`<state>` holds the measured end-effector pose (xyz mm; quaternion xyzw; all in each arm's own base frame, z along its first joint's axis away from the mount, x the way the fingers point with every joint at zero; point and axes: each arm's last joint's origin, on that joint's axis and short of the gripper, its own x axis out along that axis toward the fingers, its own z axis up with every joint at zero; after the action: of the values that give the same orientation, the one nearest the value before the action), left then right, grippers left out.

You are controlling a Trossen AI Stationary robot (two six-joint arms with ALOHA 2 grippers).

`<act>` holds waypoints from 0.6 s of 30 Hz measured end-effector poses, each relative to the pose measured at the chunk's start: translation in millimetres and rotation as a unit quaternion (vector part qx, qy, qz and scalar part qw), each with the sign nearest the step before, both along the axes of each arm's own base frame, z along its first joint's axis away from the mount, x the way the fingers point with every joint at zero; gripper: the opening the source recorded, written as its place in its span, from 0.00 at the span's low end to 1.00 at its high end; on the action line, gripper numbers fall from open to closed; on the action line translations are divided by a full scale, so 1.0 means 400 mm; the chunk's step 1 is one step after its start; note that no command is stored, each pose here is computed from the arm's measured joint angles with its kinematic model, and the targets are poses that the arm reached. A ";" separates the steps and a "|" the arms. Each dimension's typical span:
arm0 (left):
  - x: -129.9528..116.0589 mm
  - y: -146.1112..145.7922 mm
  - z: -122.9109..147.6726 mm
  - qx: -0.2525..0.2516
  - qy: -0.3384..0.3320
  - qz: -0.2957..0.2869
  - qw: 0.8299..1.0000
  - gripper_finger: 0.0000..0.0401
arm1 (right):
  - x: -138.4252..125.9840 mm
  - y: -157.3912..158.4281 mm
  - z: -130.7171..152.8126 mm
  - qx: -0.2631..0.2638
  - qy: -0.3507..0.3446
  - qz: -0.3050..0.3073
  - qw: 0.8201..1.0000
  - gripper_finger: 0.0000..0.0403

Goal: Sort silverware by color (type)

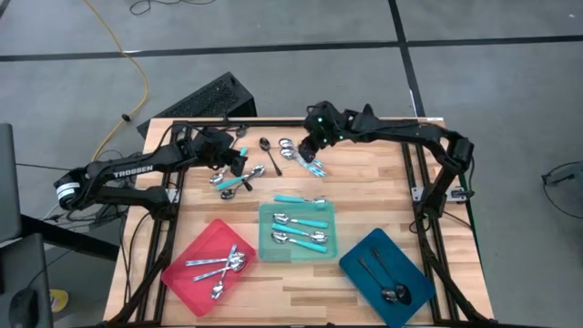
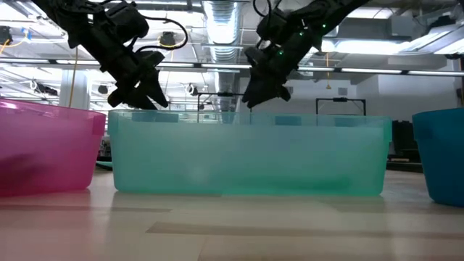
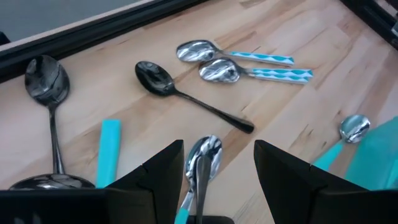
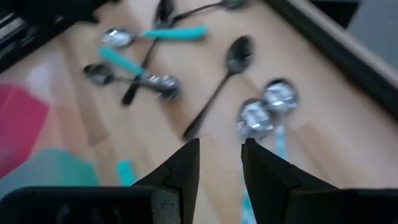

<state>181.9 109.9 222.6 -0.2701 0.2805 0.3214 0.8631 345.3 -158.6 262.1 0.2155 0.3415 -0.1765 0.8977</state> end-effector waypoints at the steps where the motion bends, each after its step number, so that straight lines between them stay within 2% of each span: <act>1: 0.000 0.000 0.000 0.000 -0.001 0.000 1.000 0.45 | 0.001 0.007 -0.002 0.003 0.005 0.004 1.000 0.35; 7: 0.001 0.000 0.002 0.000 -0.005 -0.002 1.000 0.45 | -0.013 0.018 -0.039 0.008 0.084 -0.016 0.996 0.35; 11: 0.002 0.000 0.002 -0.002 -0.006 -0.005 1.000 0.45 | -0.012 0.000 -0.027 -0.009 0.063 -0.032 0.997 0.35; 15: 0.005 0.002 0.007 0.001 -0.020 -0.001 1.000 0.45 | -0.001 -0.021 -0.010 -0.030 0.013 -0.040 0.999 0.35; 18: 0.010 0.005 0.015 0.007 -0.040 0.003 0.999 0.45 | 0.007 -0.024 -0.001 -0.045 -0.009 -0.021 0.999 0.35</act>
<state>186.1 112.0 228.4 -0.2775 0.2423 0.3147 0.8748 348.0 -168.3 261.7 0.1835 0.3200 -0.2086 0.9058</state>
